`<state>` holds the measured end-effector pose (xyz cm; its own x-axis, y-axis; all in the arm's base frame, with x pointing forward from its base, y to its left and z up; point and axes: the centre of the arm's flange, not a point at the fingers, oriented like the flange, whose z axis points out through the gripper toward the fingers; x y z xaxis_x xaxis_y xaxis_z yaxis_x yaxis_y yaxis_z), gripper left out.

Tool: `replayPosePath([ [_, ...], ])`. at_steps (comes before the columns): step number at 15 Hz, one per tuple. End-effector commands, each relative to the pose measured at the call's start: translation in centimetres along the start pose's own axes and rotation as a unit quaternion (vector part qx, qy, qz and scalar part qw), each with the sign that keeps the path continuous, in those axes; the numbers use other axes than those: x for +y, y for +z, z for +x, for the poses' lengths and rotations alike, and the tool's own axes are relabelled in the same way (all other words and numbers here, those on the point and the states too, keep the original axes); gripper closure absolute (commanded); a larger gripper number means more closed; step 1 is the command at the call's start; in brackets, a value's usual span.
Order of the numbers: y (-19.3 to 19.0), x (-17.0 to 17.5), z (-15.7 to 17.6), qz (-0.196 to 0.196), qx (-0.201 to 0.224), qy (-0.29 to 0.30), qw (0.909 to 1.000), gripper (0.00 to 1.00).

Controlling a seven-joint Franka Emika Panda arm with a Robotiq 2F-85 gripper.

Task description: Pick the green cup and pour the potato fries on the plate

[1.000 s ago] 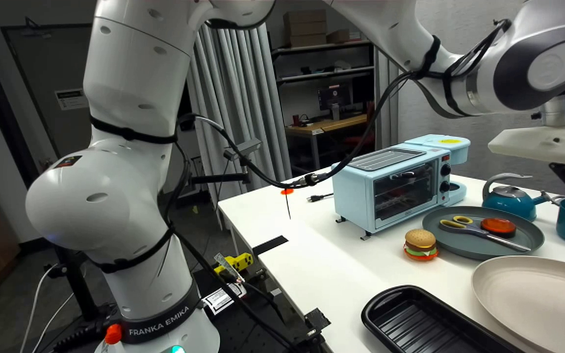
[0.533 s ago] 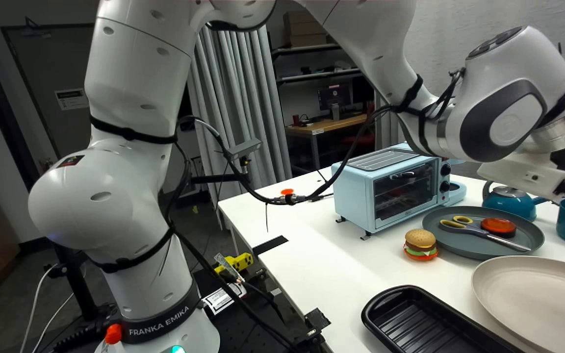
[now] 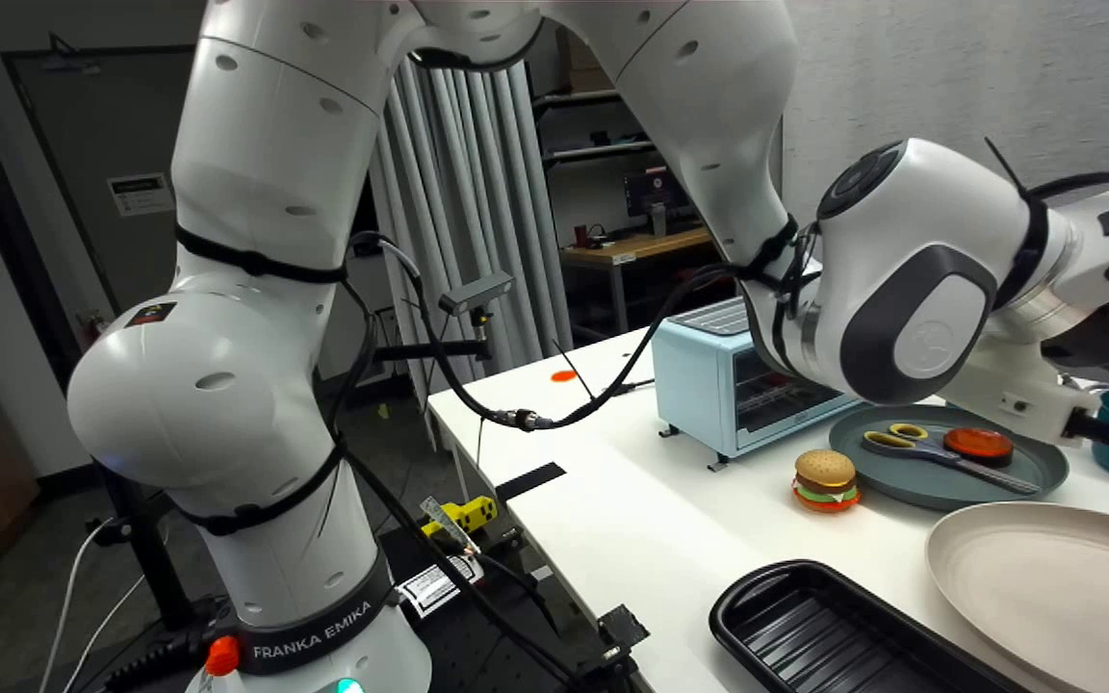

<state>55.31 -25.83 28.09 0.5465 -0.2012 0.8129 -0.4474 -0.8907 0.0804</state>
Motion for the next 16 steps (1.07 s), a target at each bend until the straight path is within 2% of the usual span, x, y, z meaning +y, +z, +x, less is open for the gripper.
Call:
replayPosePath([
  [1, -1.7, 0.0, -2.1, -0.005, 0.060, -0.012, 0.9981, 0.98],
  [8, -2.8, -1.0, -3.8, -0.003, 0.154, -0.019, 0.9879, 0.98],
  [13, -2.9, -1.4, -3.6, -0.005, 0.192, -0.017, 0.9812, 0.98],
  [16, -2.7, -1.4, -3.6, -0.004, 0.229, -0.020, 0.9732, 0.98],
])
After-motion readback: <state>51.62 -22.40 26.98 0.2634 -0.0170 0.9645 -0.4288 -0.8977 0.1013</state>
